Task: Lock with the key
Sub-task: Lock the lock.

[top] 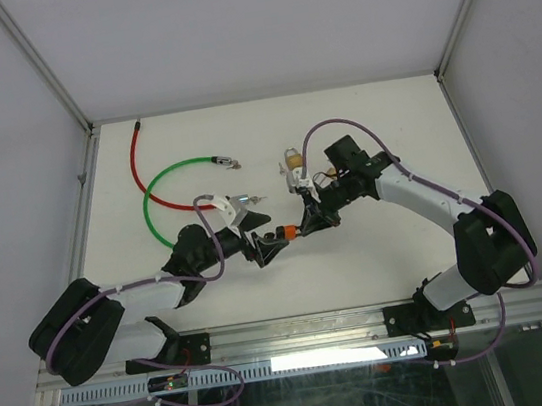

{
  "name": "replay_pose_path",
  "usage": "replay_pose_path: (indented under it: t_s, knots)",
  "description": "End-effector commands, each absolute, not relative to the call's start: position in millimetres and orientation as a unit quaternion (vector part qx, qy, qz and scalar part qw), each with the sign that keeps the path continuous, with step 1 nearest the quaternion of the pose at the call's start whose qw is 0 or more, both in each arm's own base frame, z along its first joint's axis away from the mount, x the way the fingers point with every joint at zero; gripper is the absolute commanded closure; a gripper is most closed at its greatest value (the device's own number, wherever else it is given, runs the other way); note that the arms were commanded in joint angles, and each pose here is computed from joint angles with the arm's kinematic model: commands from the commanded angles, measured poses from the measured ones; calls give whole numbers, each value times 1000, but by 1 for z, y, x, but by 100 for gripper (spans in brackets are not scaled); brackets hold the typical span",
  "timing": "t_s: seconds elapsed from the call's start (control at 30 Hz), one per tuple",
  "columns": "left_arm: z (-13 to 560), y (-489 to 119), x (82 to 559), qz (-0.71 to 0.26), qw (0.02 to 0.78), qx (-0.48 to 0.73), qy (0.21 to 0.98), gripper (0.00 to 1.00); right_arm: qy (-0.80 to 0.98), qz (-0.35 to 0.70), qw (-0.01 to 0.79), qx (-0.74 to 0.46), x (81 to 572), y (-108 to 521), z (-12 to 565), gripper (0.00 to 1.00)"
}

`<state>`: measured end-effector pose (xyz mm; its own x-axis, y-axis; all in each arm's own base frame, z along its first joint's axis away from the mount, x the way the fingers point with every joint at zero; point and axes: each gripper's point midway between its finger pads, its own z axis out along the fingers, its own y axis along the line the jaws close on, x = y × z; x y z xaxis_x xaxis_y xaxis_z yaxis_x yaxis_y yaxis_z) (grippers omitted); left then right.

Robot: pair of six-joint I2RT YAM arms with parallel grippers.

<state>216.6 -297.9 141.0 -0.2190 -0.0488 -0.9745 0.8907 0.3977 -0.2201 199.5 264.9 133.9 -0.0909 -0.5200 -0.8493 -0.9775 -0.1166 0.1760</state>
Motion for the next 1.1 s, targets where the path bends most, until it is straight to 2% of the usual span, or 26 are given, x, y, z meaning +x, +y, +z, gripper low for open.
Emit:
replay_pose_path:
  t_s: [0.0,0.03,0.1,0.27,0.67,1.07]
  knots:
    - [186,-289,211,-461,591,293,593,7,569,427,294,-638,202,269,164,100]
    - [190,-286,210,-462,599,285,589,2,571,427,292,-637,202,268,164,100]
    - [194,-279,208,-462,609,273,584,1,573,423,289,-639,203,267,163,100]
    - [192,-270,212,-459,611,234,601,1,583,417,286,-636,208,264,164,100]
    - [203,-282,199,-503,578,247,593,1,595,412,291,-626,214,259,167,100]
    - [207,-278,211,-500,565,191,627,4,605,408,288,-621,218,259,165,100]
